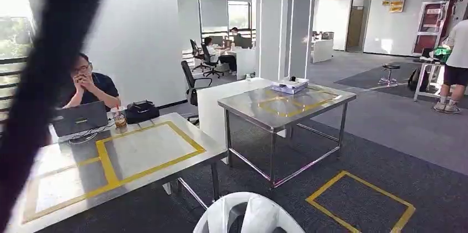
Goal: Take the parts from the cabinet and place them on the table.
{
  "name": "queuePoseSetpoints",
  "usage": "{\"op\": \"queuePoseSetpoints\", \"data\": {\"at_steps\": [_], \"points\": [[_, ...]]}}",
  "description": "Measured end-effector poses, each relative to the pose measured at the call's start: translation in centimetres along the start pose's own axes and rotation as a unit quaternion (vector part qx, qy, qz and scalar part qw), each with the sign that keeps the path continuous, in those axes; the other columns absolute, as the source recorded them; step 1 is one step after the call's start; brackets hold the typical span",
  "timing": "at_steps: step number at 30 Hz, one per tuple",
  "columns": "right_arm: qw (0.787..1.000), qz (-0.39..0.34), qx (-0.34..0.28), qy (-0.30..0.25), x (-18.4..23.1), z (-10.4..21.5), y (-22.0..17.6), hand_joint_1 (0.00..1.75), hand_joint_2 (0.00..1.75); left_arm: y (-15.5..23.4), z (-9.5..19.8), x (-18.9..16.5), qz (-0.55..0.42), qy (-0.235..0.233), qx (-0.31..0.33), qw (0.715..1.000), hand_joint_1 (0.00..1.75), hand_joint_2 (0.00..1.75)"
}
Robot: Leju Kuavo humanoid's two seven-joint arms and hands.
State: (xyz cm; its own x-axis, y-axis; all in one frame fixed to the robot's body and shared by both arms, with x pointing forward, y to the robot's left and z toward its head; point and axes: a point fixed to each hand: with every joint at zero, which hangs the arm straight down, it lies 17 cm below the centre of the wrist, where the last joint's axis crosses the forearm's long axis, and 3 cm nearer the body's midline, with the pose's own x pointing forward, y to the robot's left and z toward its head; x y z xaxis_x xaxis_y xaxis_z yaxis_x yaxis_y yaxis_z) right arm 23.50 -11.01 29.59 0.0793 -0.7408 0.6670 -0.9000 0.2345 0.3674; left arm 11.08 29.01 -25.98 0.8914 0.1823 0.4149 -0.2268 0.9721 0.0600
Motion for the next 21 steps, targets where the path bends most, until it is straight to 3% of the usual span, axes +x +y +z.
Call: {"op": "queuePoseSetpoints", "data": {"at_steps": [21], "points": [[1.0,-0.003,0.005,0.0,-0.04,0.19,0.44,1.75,1.75,-0.12,0.11,-0.31,0.004,0.005,0.001,1.0,0.0,1.75]]}}
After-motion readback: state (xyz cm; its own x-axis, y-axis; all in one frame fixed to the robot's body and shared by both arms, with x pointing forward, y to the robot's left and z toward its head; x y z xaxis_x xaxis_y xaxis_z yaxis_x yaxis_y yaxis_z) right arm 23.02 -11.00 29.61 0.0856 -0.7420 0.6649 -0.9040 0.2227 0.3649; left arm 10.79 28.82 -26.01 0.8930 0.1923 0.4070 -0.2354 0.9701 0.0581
